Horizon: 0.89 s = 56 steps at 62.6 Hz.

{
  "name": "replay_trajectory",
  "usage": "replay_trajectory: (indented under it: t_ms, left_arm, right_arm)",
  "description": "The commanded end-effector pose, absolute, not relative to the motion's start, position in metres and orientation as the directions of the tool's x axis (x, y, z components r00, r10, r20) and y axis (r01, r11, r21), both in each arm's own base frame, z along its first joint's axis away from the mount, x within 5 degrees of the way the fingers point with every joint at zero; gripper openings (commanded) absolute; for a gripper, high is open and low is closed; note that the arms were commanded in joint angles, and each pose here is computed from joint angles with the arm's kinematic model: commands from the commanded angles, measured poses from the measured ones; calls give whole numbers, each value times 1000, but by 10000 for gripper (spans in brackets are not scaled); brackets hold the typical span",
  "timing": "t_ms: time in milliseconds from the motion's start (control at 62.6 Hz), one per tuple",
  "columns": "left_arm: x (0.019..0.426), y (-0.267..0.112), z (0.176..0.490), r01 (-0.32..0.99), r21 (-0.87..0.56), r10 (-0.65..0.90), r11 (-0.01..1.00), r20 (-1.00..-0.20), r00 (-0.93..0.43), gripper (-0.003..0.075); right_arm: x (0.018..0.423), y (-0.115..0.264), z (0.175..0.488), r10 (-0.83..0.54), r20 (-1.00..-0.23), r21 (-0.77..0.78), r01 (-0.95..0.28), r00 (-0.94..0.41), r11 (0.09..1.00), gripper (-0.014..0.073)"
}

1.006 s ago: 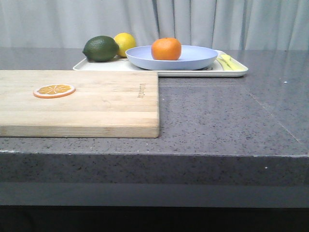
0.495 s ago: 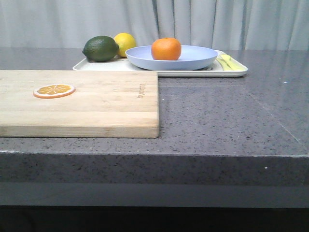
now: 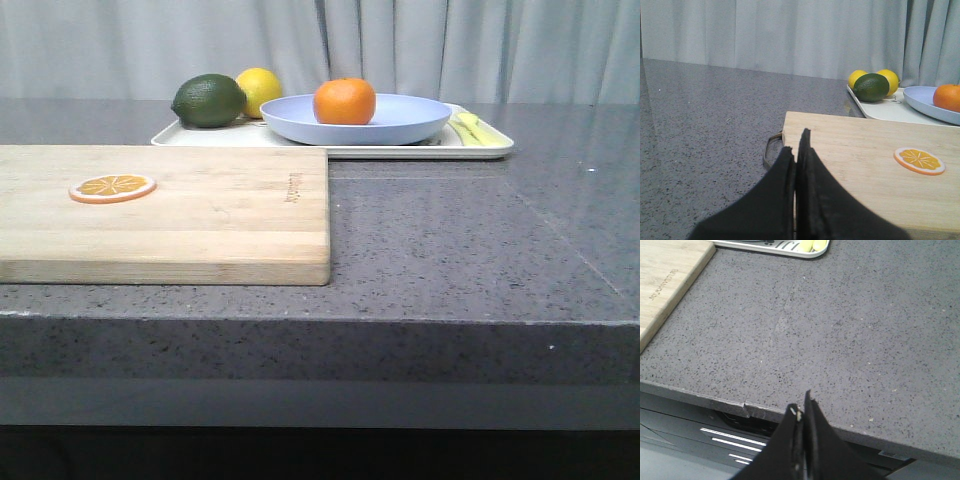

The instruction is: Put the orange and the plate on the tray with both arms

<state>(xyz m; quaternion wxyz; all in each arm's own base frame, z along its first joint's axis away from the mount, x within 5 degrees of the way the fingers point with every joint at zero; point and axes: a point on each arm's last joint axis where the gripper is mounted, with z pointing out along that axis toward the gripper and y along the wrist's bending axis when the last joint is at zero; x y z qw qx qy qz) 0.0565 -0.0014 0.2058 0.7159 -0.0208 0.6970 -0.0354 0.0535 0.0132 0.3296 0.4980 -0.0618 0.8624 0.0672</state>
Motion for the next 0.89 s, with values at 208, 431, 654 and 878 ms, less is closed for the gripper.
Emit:
replay_trajectory:
  t_ms: [208, 431, 654, 878]
  left_arm:
    - [56, -1, 204, 25, -94, -96, 995, -991, 90, -20]
    - [56, -1, 204, 25, -94, -96, 995, -991, 90, -20]
    - [56, -1, 204, 25, -94, -96, 995, -991, 90, -20]
    - [56, -1, 204, 25, -94, -96, 995, -991, 90, -20]
  right_arm:
    - [56, 13, 342, -37, -908, 40, -173, -418, 984, -118]
    - [54, 5, 335, -64, -966, -39, -105, -249, 994, -117]
    - [52, 3, 278, -66, -998, -66, -65, 12, 996, -117]
    - [52, 3, 224, -61, -993, -66, -47, 97, 997, -117]
